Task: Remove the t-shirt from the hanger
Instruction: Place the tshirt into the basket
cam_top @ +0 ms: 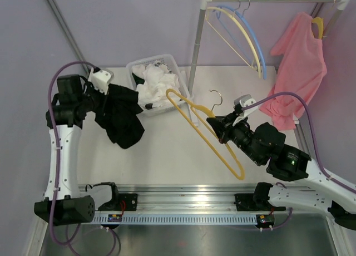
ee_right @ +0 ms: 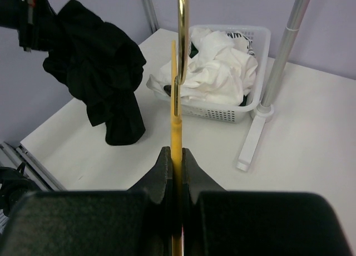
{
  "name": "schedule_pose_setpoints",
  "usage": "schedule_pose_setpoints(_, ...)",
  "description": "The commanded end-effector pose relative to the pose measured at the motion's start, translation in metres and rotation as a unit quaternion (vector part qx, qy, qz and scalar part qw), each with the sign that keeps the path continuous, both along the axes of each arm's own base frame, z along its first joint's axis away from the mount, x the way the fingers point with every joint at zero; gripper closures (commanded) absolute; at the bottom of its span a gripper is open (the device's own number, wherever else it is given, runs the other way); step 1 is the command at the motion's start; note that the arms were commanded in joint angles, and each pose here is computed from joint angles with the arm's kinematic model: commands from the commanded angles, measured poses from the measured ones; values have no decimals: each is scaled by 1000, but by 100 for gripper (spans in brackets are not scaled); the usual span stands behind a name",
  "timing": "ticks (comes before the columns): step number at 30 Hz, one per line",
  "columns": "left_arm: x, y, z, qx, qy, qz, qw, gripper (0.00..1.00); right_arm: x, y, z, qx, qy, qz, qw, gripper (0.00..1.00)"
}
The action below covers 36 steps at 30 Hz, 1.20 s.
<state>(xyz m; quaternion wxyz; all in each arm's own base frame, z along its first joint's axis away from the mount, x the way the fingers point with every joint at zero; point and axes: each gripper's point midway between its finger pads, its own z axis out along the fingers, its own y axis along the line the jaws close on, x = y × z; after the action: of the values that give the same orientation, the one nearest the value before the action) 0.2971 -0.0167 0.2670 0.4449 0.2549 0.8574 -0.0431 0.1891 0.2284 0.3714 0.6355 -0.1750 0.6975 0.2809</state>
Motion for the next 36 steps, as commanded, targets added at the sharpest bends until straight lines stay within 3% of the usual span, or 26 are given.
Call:
schedule_pose_setpoints(1,16,-13,78,-50,-72,-1,996,100,6,-9,24,42,-25,-27,998,100)
schedule_pose_setpoints(3,22,-20,126,-70,-116,1,991,100,6,-10,25,46,-26,-29,998,100)
schedule_pose_setpoints(10,64,-49,212,-139,-178,-3,974,100,7,-17,29,58,-33,-41,997,100)
schedule_pose_setpoints(14,100,-72,236,-197,-210,-14,958,100,8,-20,31,66,-36,-47,996,100)
schedule_pose_setpoints(18,131,-105,230,-201,-220,-31,954,100,8,-24,34,78,-43,-54,995,100)
schedule_pose_setpoints(22,165,-130,179,-180,-173,-23,968,100,6,-30,37,88,-47,-55,993,100)
schedule_pose_setpoints(27,205,-118,86,-125,-107,33,986,100,4,-34,36,90,-46,-58,993,100)
schedule_pose_setpoints(29,218,-111,63,-104,-109,44,988,100,4,-34,35,88,-46,-58,993,100)
schedule_pose_setpoints(33,230,-106,-17,-52,-37,44,997,100,5,-33,34,86,-44,-59,994,100)
schedule_pose_setpoints(36,224,-103,-110,4,64,22,998,100,5,-34,35,87,-44,-58,993,100)
